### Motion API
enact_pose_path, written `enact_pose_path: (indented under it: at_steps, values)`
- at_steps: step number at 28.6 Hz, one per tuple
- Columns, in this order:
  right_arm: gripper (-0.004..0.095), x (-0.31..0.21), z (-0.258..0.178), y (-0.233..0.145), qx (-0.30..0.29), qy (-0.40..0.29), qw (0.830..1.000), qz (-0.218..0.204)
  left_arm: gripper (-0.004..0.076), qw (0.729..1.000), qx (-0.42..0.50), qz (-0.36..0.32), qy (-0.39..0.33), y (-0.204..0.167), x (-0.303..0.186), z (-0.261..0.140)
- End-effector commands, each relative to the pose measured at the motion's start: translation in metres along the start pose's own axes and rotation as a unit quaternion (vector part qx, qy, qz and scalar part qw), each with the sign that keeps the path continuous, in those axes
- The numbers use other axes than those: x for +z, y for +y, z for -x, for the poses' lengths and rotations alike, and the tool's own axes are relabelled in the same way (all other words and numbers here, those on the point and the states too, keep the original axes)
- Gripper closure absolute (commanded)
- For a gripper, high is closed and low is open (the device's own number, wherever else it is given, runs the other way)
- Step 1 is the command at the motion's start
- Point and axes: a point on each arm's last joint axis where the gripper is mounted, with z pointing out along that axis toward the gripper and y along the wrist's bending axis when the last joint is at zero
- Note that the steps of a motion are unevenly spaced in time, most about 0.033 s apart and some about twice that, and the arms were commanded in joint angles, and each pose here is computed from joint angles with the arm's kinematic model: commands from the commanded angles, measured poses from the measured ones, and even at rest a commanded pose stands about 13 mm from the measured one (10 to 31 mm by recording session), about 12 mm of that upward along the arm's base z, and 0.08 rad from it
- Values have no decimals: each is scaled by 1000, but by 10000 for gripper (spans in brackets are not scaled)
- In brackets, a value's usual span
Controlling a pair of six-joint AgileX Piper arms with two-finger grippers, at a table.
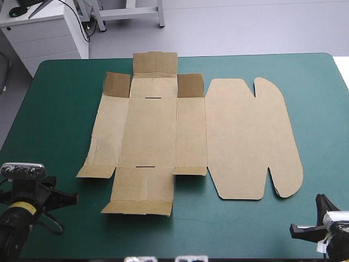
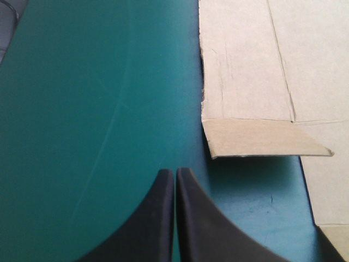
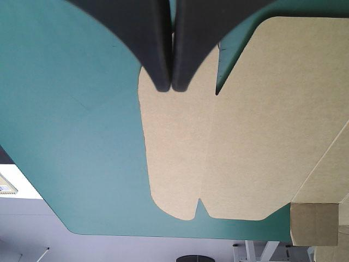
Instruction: Fold the box
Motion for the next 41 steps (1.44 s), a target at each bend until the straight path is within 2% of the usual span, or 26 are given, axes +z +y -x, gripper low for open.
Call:
enact_pose_path:
  at_steps: [1,6,10,13,16,18,24,31,34,36,38,41]
  values:
    - [927,-8,11,-1,-2,-58,998,-4,731,1000,-6,-5,-8,0,9,34]
    - [927,-8,11,-1,-2,-58,998,-4,706,996,22,-55,61,-9,43,60]
    - [927,-8,11,-1,-2,-58,998,-4,706,990,33,-61,121,-10,73,68]
    - [927,-8,11,-1,-2,-58,998,-4,706,982,-9,-66,177,6,102,73]
    - [927,-8,11,-1,-2,-58,998,-4,706,965,-92,-159,187,20,127,83]
    - [927,-8,11,-1,-2,-58,998,-5,706,943,-132,-232,200,32,141,88]
    - [927,-8,11,-1,-2,-58,998,-4,709,900,-193,-275,279,62,184,93]
    - [927,-8,11,-1,-3,-58,998,-5,699,884,-200,-293,305,68,215,91]
    - [927,-8,11,-1,-2,-58,998,-4,622,883,-194,-288,316,69,219,87]
    - [927,-8,11,-1,-2,-58,998,-4,538,882,-194,-290,316,68,219,86]
    - [927,-8,11,-1,-2,-58,998,-4,418,884,-181,-309,301,66,219,88]
    - [927,-8,11,-1,-2,-58,998,-4,296,882,-191,-321,288,64,219,91]
